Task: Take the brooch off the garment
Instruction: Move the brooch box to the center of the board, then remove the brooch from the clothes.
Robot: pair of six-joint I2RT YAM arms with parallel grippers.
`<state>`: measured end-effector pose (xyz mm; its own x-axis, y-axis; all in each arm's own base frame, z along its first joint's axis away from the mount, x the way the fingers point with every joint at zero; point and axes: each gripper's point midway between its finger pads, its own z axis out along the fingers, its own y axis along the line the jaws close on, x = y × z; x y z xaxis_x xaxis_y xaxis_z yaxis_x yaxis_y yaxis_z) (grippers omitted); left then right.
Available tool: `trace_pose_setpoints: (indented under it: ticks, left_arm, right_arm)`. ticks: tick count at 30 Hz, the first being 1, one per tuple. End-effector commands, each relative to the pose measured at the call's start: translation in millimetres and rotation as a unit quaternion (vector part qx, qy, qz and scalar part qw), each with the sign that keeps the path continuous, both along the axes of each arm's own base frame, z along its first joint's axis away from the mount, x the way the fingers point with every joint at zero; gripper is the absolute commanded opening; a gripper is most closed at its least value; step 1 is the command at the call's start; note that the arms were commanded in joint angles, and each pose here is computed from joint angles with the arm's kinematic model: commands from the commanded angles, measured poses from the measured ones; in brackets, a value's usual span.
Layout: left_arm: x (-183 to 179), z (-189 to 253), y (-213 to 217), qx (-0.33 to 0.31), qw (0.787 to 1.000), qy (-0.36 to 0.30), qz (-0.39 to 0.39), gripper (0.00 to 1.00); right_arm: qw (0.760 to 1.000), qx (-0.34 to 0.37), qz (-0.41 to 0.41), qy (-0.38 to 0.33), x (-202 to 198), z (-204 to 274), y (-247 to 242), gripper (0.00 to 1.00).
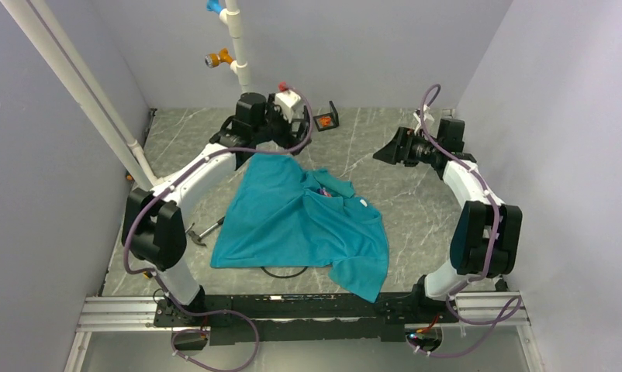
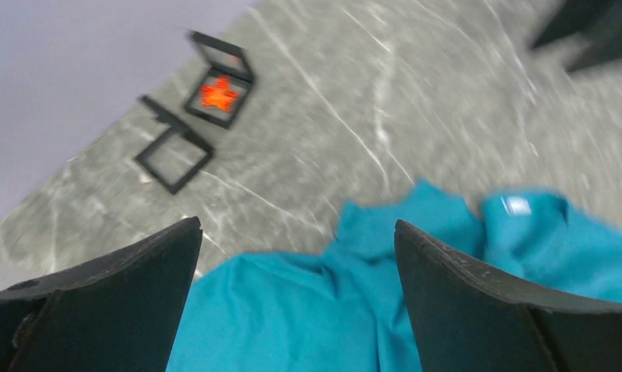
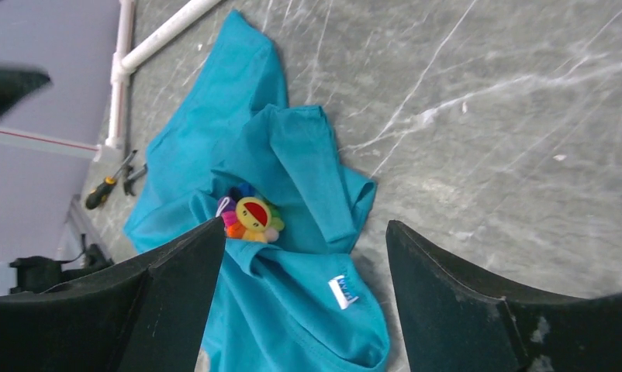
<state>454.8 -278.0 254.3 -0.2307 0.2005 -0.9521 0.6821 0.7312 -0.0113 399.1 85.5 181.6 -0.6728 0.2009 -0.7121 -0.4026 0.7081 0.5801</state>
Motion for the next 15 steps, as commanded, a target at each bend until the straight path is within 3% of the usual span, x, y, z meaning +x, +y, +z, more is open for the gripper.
trace_pose_setpoints:
  ticks: [1,9,15]
  left_arm:
    - [-74.8,-34.7,-24.8,0.063,0.966,-0.02,-0.249,0.99]
    - [-104.9,-69.2,-55.7,0.134,0.921,-0.059,-0.362,0.66]
    - [-116.3,-119.4,-68.0,0.205,0.896,-0.066,-0.389,0.55]
  right_arm:
    - [0.998,0.045,0.03,0.018,-5.2,1.4,14.0,0.77]
    - [0.993,0.067,0.052,0.084,-7.2,-37.8,29.3,0.69]
    - [0.991,0.061,0.062,0.099,-10.3,-49.9,38.1,0.64]
